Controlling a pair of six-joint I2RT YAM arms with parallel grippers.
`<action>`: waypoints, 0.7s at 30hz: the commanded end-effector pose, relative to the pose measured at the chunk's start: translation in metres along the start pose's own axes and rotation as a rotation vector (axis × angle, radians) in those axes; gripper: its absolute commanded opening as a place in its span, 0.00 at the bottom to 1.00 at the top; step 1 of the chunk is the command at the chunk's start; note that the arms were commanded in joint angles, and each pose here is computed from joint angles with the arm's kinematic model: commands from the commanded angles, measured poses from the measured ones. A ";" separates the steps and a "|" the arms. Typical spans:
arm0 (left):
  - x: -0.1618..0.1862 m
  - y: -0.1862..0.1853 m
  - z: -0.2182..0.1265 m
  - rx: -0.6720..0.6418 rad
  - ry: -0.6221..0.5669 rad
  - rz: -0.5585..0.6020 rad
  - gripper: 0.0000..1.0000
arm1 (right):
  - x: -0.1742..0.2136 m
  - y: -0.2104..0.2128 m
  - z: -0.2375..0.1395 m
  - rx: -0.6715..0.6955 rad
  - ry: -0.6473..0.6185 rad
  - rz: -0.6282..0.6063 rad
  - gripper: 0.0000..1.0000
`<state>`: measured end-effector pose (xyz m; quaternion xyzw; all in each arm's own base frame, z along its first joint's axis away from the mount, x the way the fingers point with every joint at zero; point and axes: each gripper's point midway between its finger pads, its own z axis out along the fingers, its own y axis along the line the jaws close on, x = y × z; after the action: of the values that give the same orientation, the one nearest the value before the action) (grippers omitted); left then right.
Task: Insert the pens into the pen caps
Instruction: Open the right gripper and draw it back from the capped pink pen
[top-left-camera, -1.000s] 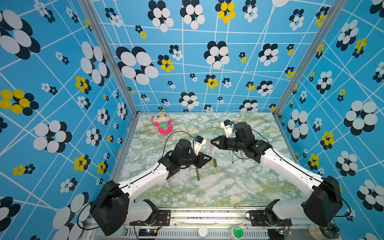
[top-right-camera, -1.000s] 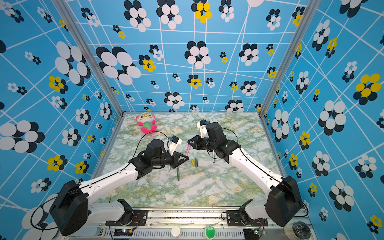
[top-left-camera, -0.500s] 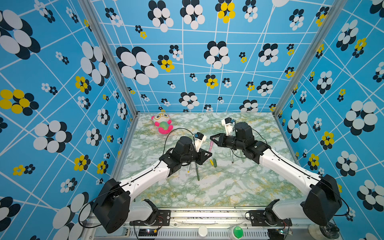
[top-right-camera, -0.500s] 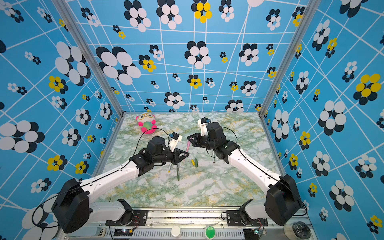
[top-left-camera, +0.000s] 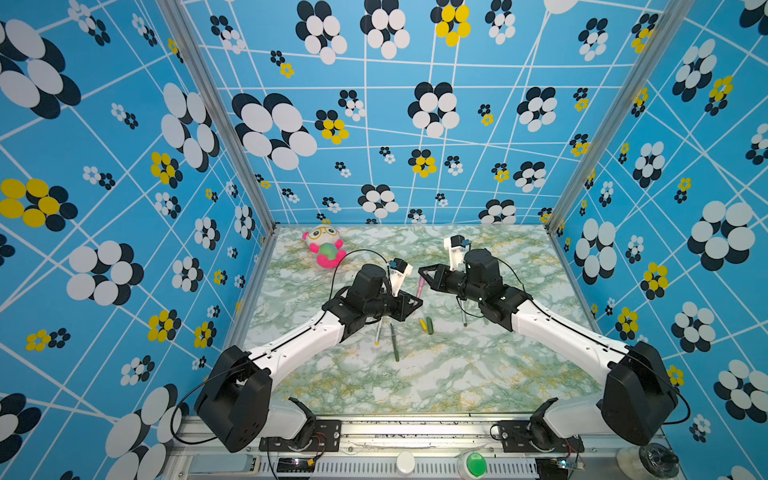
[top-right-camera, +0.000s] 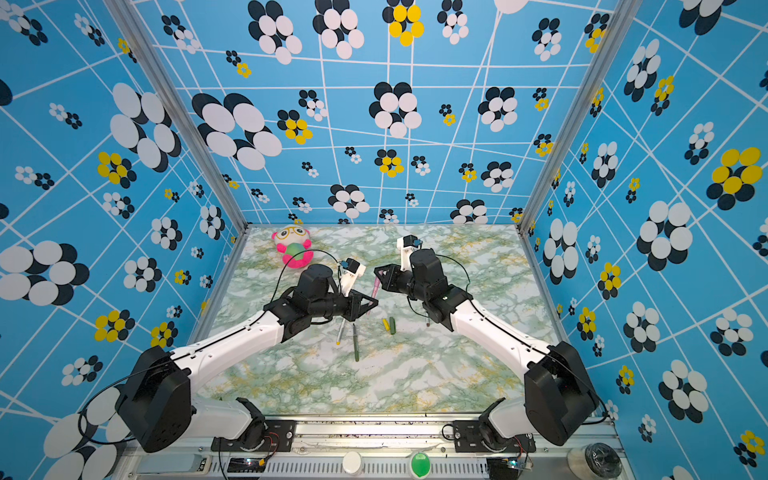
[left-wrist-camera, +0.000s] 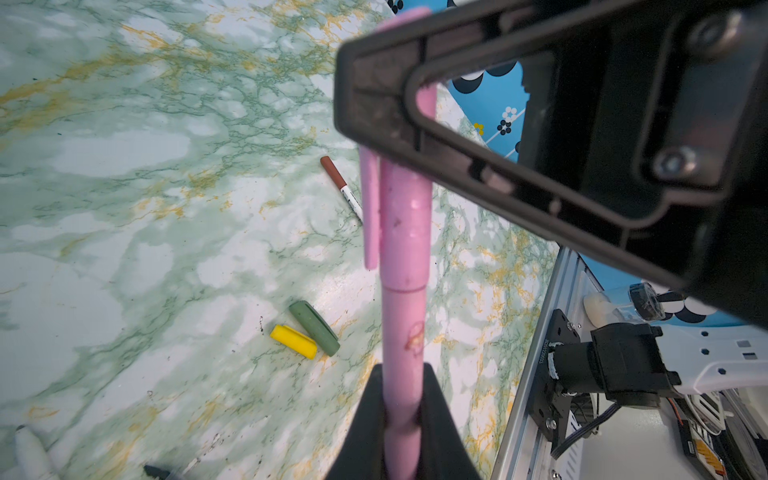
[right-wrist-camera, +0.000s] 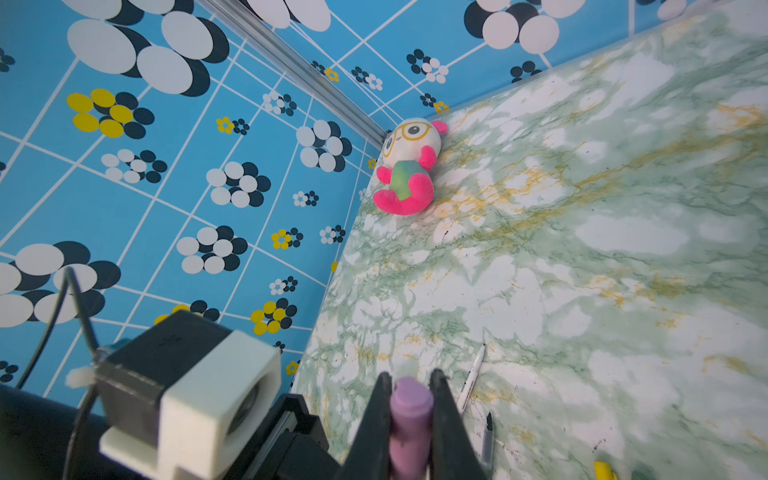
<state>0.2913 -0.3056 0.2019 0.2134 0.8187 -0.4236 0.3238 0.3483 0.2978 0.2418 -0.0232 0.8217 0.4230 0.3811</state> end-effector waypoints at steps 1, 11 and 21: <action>-0.145 -0.061 -0.051 0.109 -0.480 0.263 0.00 | 0.133 -0.023 -0.001 0.057 0.449 0.071 0.11; -0.107 -0.039 -0.033 0.098 -0.377 0.175 0.00 | 0.084 -0.010 -0.007 0.061 0.337 0.004 0.15; 0.011 0.000 0.007 0.022 -0.083 0.009 0.00 | -0.028 0.018 -0.057 0.041 0.048 -0.057 0.37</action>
<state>0.2933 -0.3120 0.2021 0.2134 0.7926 -0.4435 0.3599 0.3325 0.2778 0.2578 -0.0408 0.8476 0.3964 0.3504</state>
